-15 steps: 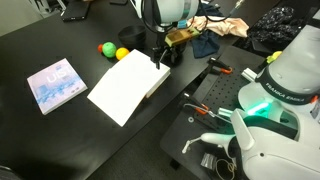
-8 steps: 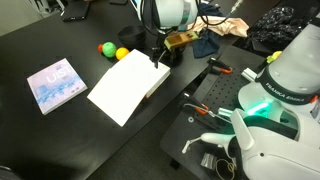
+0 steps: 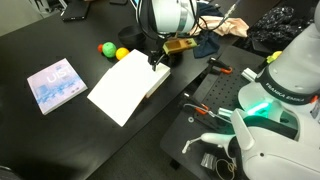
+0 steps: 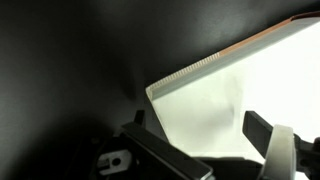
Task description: Remove the black bowl from the top of the orange book and put it on the bowl at the back then open the book.
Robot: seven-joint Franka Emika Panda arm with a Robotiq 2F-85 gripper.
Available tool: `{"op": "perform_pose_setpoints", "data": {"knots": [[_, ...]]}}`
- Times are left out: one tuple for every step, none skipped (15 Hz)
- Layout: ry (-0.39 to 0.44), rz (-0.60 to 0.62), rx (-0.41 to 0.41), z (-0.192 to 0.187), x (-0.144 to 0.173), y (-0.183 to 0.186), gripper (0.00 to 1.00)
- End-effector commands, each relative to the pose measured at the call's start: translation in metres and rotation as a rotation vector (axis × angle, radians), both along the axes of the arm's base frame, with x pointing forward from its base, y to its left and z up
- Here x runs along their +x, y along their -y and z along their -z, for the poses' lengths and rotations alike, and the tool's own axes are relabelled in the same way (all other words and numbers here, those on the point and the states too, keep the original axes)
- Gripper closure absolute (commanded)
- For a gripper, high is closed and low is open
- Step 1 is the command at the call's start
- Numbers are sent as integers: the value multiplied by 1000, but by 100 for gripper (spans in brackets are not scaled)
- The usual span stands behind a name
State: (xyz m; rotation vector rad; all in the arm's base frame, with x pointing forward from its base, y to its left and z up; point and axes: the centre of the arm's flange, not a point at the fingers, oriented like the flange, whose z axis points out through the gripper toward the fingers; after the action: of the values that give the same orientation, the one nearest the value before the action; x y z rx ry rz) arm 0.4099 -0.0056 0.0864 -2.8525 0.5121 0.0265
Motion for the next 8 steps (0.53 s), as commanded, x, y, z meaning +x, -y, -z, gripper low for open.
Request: {"op": "perform_pose_setpoints", "data": {"knots": [[52,22,42,5,3,-4,0],[62,30,57,5,5,-6,0],[67,41,73,5,7,-9,0],[75,51,81,5,8,-9,0],[77,53,87,4,8,-8,0],[77,58,92,3,9,-6,0],[75,63,98,3,9,-5,0],[68,69,101,2,8,-3,0]]}}
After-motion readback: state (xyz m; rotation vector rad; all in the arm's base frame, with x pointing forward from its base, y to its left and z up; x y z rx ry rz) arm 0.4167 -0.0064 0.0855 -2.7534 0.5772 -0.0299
